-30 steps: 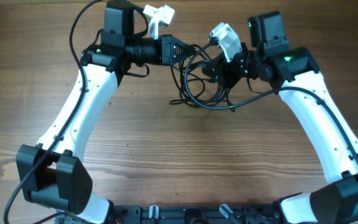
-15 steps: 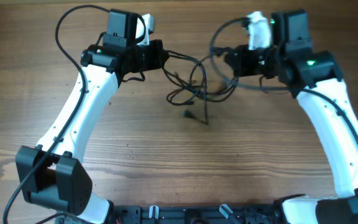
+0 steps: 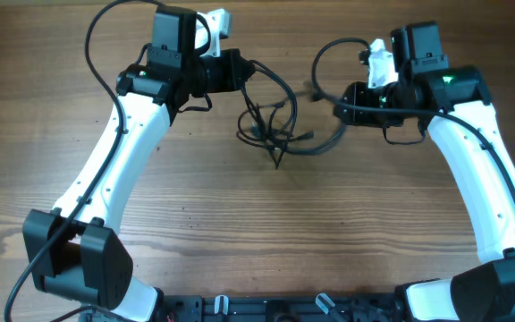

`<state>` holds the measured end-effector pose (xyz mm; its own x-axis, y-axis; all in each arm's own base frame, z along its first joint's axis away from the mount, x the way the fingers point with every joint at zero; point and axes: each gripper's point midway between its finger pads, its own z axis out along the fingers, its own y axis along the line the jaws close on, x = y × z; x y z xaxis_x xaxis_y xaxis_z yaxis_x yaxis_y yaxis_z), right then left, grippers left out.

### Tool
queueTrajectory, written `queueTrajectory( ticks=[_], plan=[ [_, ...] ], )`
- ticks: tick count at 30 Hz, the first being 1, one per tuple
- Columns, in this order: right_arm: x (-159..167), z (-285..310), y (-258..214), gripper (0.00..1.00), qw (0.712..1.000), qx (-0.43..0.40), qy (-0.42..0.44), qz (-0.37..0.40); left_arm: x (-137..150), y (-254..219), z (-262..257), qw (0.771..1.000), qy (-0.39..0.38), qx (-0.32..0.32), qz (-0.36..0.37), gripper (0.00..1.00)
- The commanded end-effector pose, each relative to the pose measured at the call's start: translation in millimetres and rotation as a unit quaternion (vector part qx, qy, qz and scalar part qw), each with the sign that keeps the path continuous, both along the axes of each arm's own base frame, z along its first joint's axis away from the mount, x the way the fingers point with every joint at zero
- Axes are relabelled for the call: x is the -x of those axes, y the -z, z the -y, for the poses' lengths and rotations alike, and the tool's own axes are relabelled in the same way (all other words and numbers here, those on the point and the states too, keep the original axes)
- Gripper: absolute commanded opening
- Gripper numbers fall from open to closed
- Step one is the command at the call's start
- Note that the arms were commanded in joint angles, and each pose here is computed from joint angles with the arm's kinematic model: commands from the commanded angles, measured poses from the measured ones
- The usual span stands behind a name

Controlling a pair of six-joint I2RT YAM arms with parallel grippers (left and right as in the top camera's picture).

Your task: Untangle cables

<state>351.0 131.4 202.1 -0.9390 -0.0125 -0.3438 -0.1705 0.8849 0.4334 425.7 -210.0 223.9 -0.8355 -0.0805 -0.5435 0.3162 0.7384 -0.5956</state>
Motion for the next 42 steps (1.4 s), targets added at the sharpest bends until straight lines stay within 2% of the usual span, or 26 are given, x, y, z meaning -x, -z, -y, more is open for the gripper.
queueTrajectory(
  ticks=[1, 3, 7, 9, 10, 12, 16, 17, 20, 24, 33, 36, 40, 42],
  plan=[
    [-8.3, -21.1, -50.7, 0.63, 0.992, -0.054, -0.072, 0.093, 9.2, -20.1, 7.5, 0.998, 0.043, 0.027, 0.022, 0.04],
    [-13.3, -25.8, -63.2, 0.69, 0.987, -0.070, -0.077, 0.119, 9.6, -19.6, 7.4, 0.999, 0.038, 0.031, 0.014, 0.07],
    [-17.0, -37.3, -68.2, 0.69, 0.986, -0.092, -0.068, 0.119, 10.5, -14.7, 6.7, 0.999, 0.014, 0.032, -0.014, 0.12],
    [-15.0, -46.2, -66.2, 0.69, 0.987, -0.099, -0.066, 0.110, 10.0, -6.8, 2.0, 0.999, -0.014, 0.018, -0.033, 0.11],
    [-11.4, -56.4, -63.5, 0.69, 0.986, -0.099, -0.079, 0.107, 8.6, -0.3, -4.3, 0.996, -0.055, 0.016, -0.063, 0.14],
    [-11.9, -61.7, -58.8, 0.69, 0.988, -0.090, -0.073, 0.101, 10.3, 4.7, -7.6, 0.994, -0.075, 0.013, -0.083, 0.30],
    [-15.5, -63.5, -56.0, 0.69, 0.991, -0.084, -0.052, 0.095, 16.5, 17.8, -17.2, 0.990, -0.092, -0.018, -0.104, 0.48],
    [-15.7, -63.5, -56.1, 0.69, 0.990, -0.084, -0.052, 0.096, 18.4, 20.9, -19.7, 0.990, -0.088, -0.031, -0.102, 0.49],
    [-15.6, -63.5, -56.0, 0.69, 0.991, -0.084, -0.052, 0.095, 23.1, 36.5, -30.9, 0.988, -0.083, -0.087, -0.100, 0.49],
    [-15.9, -63.6, -56.1, 0.69, 0.990, -0.084, -0.052, 0.096, 17.0, 64.2, -57.3, 0.973, -0.131, -0.156, -0.111, 0.50],
    [-16.3, -63.0, -55.8, 0.69, 0.991, -0.082, -0.052, 0.097, -30.5, 115.1, -50.6, 0.972, -0.146, -0.163, -0.091, 0.49],
    [-16.7, -62.5, -55.6, 0.69, 0.991, -0.080, -0.051, 0.098, -42.9, 135.6, -46.3, 0.975, -0.110, -0.184, -0.064, 0.49],
    [-17.7, -59.9, -53.8, 0.70, 0.992, -0.072, -0.046, 0.098, -34.8, 154.9, -30.6, 0.980, -0.019, -0.188, -0.056, 0.43],
    [-17.8, -59.8, -53.8, 0.70, 0.992, -0.072, -0.045, 0.098, -32.2, 157.9, -30.2, 0.979, -0.002, -0.195, -0.053, 0.43]
  ],
)
